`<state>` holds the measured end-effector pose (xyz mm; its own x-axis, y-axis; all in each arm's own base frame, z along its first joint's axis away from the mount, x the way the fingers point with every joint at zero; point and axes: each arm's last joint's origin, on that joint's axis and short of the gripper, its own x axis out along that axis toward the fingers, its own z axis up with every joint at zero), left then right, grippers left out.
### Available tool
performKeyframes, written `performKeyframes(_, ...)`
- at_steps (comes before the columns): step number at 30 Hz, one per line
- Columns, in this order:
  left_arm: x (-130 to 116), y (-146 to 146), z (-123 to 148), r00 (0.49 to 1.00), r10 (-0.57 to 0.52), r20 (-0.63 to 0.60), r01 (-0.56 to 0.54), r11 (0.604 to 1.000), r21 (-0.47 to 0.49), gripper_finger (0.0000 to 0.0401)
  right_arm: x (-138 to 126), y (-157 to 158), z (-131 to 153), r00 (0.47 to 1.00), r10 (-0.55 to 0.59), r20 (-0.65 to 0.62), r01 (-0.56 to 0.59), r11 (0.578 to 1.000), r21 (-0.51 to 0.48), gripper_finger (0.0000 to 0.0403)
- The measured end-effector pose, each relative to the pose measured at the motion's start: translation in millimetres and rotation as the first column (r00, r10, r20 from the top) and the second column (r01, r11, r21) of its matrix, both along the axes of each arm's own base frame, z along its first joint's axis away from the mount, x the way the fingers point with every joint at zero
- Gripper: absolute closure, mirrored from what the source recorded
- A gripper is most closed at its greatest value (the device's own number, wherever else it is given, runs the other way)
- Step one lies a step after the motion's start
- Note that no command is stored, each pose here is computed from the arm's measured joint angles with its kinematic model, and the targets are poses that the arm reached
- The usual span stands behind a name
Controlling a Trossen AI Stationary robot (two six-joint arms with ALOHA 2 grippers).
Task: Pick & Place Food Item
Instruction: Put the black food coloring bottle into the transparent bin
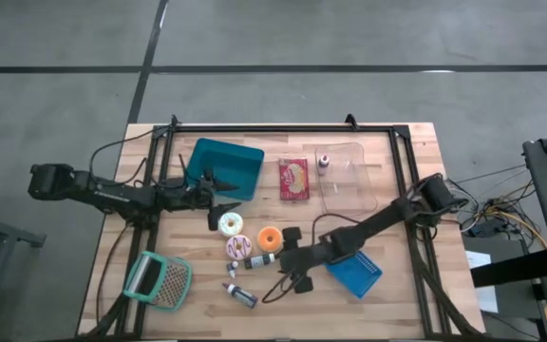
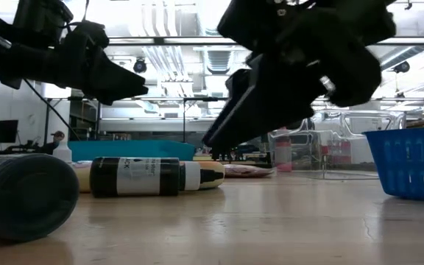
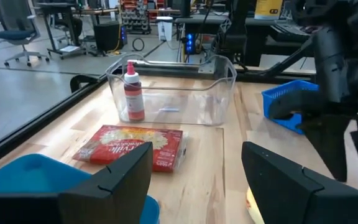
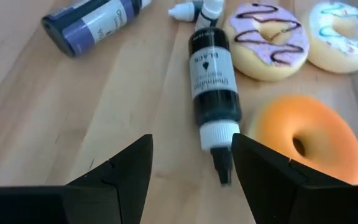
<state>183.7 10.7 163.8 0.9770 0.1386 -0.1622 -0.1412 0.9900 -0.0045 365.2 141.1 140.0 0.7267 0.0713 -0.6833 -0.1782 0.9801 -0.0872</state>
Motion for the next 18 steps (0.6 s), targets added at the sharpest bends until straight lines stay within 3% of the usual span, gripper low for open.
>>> performKeyframes(10,0.2,0.0,0.7,1.000,0.000,0.006,0.000,1.000,0.003,0.0149,25.2,7.4,-9.1,0.999,0.043,-0.032,-0.045,0.996,-0.071,0.0188)
performKeyframes(18,0.3,0.0,1.0,1.000,0.000,0.008,0.000,1.000,0.003,0.0149,28.1,4.7,-7.9,0.999,0.020,-0.051,-0.027,0.989,-0.145,0.0188)
